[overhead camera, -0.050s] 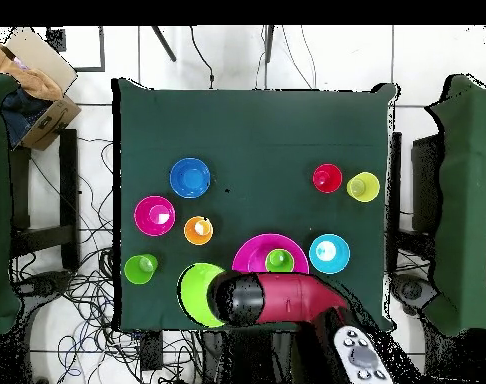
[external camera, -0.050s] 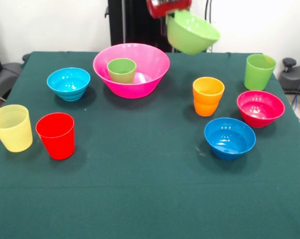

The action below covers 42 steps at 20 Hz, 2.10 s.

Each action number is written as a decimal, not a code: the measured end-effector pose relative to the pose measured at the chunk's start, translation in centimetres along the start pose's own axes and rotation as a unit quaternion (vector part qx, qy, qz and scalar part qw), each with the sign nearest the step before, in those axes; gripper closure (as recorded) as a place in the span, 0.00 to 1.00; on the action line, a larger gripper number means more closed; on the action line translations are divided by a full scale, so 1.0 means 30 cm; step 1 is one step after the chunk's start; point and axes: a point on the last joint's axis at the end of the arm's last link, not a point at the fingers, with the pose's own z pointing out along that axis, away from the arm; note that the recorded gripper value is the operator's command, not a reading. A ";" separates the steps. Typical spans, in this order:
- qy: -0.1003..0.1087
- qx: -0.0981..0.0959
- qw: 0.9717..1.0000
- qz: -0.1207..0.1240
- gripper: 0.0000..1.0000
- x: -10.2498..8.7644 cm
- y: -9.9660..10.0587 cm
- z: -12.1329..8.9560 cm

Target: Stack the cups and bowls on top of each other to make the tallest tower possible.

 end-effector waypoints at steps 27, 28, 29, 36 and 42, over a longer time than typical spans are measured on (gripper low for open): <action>-0.012 -0.033 0.998 0.048 1.00 0.173 -0.561 0.085; -0.010 -0.034 0.998 0.043 1.00 0.177 -0.560 0.098; -0.009 -0.035 0.999 0.039 1.00 0.178 -0.558 0.107; -0.011 -0.049 0.999 -0.010 1.00 0.133 -0.483 0.161; -0.030 -0.065 0.997 -0.037 1.00 0.081 -0.435 0.186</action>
